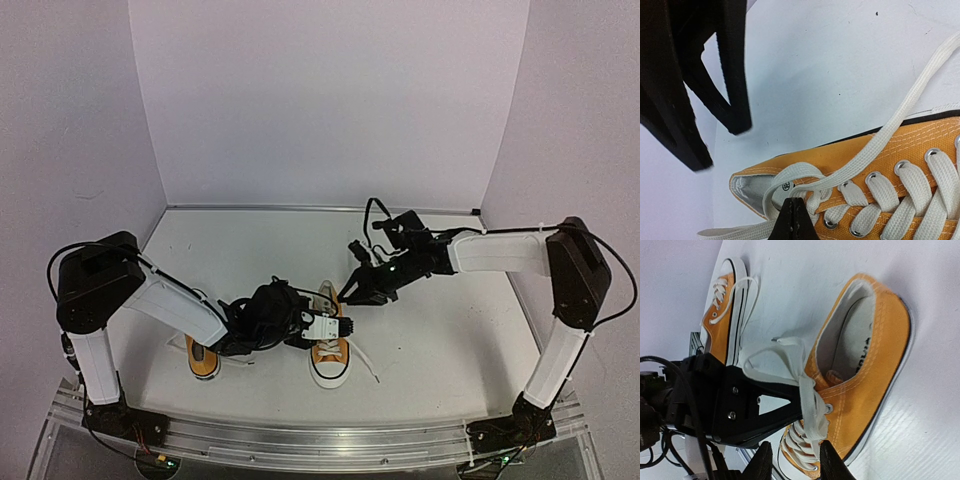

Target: Tie the shoes

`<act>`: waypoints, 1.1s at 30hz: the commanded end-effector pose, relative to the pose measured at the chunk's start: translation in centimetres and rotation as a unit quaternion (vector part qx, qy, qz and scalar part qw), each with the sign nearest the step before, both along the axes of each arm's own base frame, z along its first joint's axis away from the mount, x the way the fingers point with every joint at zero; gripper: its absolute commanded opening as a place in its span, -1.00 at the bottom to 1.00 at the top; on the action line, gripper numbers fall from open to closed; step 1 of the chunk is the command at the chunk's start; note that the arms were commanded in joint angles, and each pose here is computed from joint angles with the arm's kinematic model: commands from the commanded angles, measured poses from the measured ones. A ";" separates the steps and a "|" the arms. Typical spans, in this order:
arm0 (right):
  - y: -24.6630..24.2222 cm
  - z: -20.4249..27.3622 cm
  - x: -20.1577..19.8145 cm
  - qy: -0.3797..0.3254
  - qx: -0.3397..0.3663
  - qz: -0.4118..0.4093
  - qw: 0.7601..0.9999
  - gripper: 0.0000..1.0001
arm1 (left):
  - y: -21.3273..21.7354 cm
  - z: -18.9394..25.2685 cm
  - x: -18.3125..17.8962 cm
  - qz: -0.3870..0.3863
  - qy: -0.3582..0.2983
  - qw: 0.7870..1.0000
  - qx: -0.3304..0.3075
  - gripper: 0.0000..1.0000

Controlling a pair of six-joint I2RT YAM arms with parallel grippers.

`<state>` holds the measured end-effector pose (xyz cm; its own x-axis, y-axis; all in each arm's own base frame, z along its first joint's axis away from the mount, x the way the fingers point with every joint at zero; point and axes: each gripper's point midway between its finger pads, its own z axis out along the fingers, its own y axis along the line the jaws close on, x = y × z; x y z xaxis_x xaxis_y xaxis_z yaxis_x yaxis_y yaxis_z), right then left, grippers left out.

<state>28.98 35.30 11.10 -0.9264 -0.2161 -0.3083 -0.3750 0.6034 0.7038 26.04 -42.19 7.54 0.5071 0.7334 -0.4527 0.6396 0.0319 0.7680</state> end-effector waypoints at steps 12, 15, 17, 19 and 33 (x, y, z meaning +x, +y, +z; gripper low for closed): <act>0.2 -3.9 2.2 0.011 -0.027 0.000 1.000 -0.70 | 0.1 0.5 0.4 0.006 -0.013 1.000 -0.005 -1.00; 0.9 -3.6 1.6 0.018 -0.009 0.014 1.000 -0.70 | 0.1 0.5 0.4 0.007 -0.013 1.000 -0.006 -1.00; 1.2 -3.2 1.3 0.023 0.004 0.018 1.000 -0.69 | 0.1 0.4 0.4 0.007 -0.012 1.000 -0.006 -1.00; 1.4 -2.8 1.0 0.027 0.020 0.023 0.999 -0.65 | 0.1 0.4 0.4 0.007 -0.013 1.000 -0.006 -1.00; 2.0 -2.8 -0.4 0.056 0.051 0.045 0.996 -0.59 | 0.0 0.2 0.6 0.008 -0.015 1.000 -0.004 -1.00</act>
